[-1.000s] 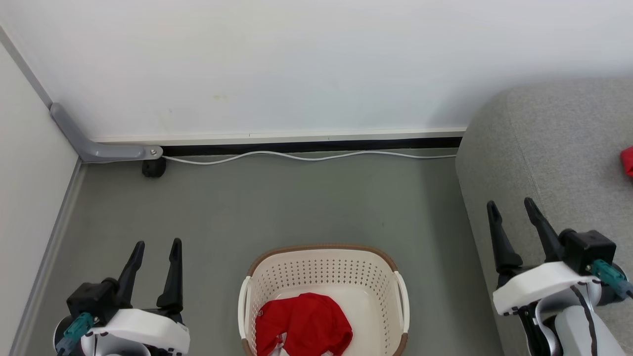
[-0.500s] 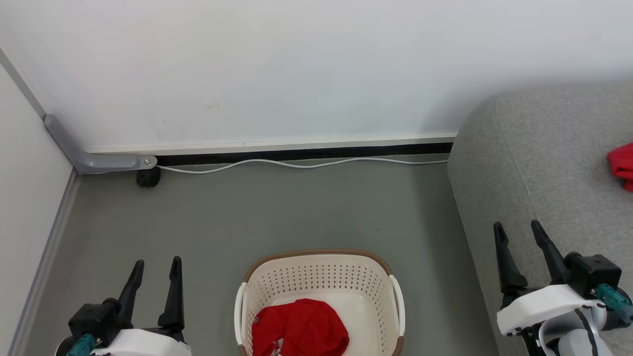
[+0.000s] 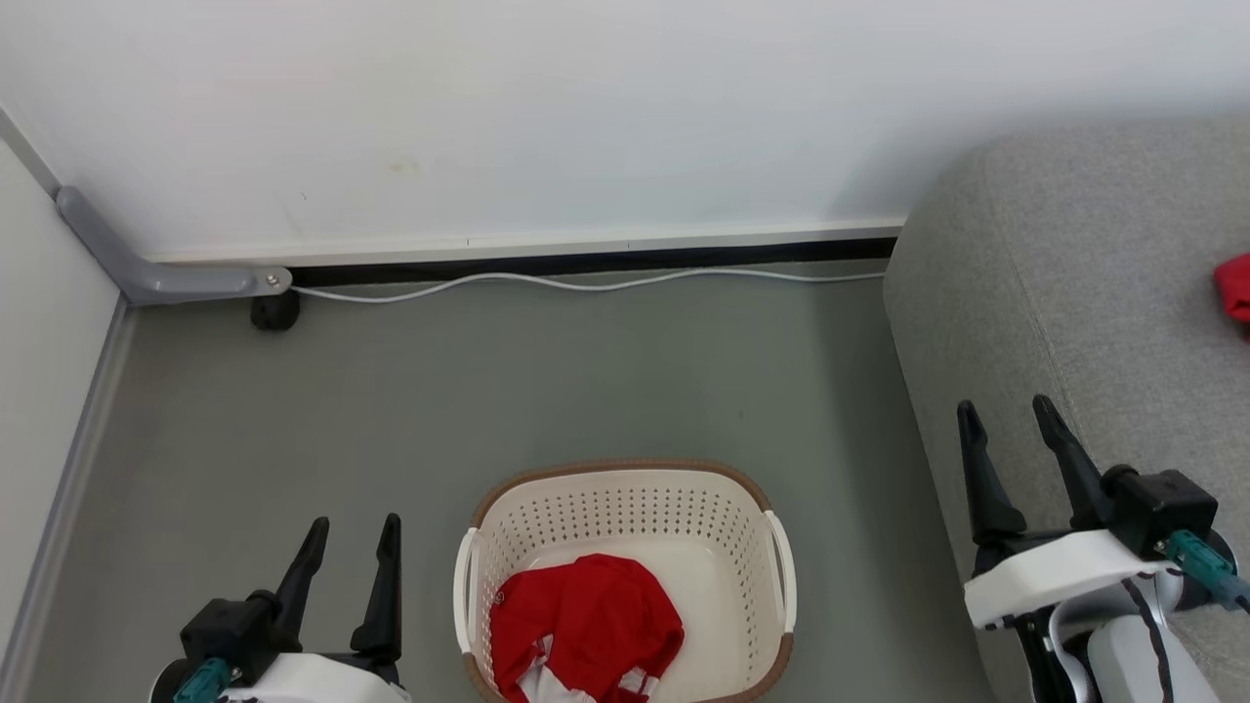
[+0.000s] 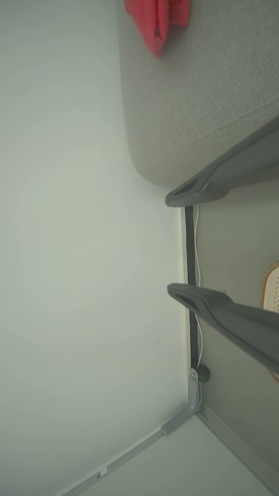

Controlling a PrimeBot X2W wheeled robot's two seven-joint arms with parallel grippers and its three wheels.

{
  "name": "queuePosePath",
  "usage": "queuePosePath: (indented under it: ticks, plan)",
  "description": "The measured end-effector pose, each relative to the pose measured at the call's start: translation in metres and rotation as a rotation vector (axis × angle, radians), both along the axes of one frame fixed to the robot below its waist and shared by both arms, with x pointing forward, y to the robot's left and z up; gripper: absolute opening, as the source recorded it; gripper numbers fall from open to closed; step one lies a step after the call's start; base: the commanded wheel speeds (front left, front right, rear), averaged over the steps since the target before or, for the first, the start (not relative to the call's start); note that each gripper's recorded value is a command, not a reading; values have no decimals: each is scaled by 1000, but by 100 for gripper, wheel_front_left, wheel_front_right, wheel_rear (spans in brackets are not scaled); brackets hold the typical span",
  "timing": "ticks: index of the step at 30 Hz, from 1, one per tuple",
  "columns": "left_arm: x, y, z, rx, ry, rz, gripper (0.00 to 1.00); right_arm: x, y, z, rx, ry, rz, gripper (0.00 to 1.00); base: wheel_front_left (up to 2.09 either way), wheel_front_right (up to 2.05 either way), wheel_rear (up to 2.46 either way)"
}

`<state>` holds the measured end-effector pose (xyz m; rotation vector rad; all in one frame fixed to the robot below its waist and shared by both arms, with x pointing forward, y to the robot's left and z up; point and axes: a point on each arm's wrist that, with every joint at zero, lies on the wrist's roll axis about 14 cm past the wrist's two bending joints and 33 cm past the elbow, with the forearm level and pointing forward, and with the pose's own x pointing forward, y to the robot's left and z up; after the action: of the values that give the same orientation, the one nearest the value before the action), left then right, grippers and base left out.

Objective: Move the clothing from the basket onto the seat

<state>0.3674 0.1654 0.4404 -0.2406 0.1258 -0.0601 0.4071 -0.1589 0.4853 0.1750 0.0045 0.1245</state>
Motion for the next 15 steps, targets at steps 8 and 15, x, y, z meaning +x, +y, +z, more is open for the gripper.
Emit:
queuePosePath:
  ticks: [8,15]
  plan:
    - [19,-33,-33,-37,96,-90,100,36,5,8,-10,-43,15,100,0,0,0]
    - [44,-70,-67,-71,180,-194,100,71,12,-7,-23,-35,35,100,0,0,0]
